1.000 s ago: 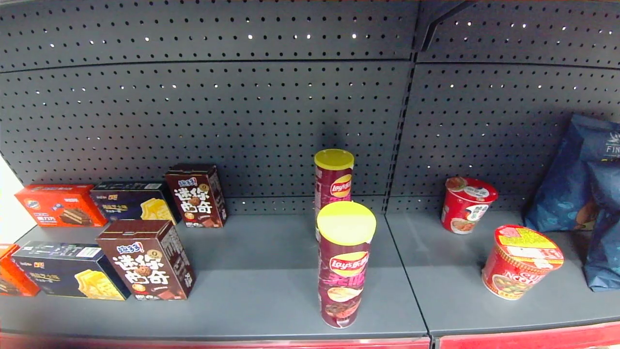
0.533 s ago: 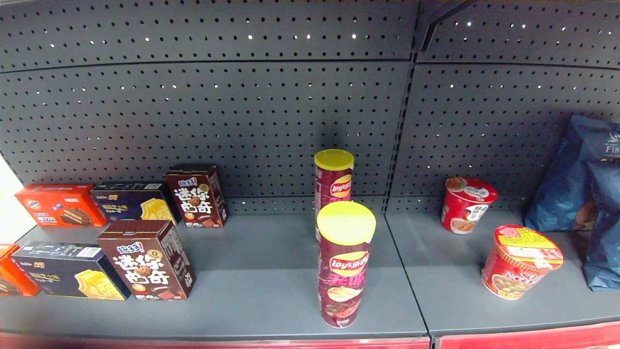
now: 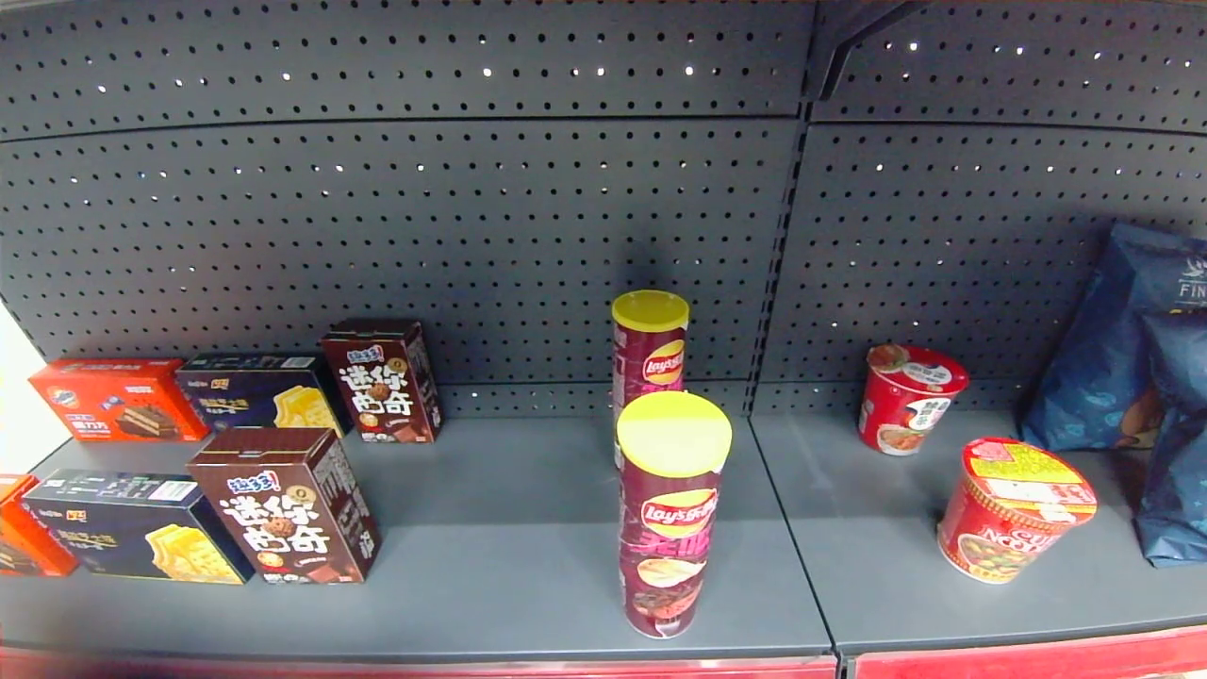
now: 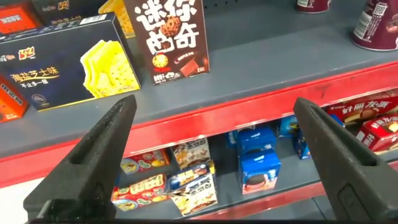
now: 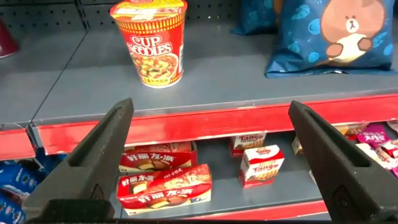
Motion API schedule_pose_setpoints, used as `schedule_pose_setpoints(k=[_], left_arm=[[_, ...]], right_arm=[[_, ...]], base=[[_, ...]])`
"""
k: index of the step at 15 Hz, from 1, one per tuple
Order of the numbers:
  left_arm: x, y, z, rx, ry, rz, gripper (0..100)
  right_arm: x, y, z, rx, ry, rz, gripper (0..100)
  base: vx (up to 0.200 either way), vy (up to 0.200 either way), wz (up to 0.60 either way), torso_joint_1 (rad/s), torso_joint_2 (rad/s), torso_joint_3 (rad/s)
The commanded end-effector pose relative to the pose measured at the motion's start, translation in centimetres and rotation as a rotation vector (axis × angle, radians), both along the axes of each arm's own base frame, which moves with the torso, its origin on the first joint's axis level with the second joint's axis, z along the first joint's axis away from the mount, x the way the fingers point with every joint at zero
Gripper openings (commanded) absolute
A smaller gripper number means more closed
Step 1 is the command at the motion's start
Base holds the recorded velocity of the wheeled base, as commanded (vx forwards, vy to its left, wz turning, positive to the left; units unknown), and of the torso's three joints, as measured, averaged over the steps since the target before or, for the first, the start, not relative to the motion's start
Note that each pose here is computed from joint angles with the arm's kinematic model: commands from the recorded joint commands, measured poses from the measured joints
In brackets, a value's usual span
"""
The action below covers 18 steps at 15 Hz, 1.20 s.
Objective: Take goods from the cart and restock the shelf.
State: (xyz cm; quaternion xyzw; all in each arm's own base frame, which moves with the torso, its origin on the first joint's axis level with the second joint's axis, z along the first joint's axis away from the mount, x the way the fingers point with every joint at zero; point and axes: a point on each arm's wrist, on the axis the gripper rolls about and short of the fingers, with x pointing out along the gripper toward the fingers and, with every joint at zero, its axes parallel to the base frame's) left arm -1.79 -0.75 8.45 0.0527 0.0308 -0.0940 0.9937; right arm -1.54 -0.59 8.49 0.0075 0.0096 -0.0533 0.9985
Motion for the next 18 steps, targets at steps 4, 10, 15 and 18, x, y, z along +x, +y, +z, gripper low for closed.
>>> schedule_pose_setpoints(k=[4, 10, 15, 18], left_arm=[[0.05, 0.0, 0.01, -0.004, 0.007, 0.001, 100], [0.05, 0.0, 0.01, -0.001, 0.006, -0.001, 100], [0.06, 0.0, -0.03, -0.003, 0.008, -0.001, 100], [0.06, 0.0, -0.02, 0.007, 0.004, -0.003, 100]], right_arm=[[0.05, 0.02, 0.01, -0.005, 0.006, 0.007, 100], [0.05, 0.01, 0.01, -0.006, 0.006, 0.005, 100], [0.05, 0.01, 0.01, -0.005, 0.006, 0.005, 100], [0.05, 0.03, 0.01, -0.012, 0.007, 0.013, 100]], base=[[0.0, 0.0, 0.3, 0.001, 0.0, 0.001], [0.0, 0.0, 0.0, 0.0, 0.0, 0.0], [0.0, 0.0, 0.0, 0.0, 0.0, 0.0], [-0.067, 0.0, 0.0, 0.001, 0.0, 0.002]])
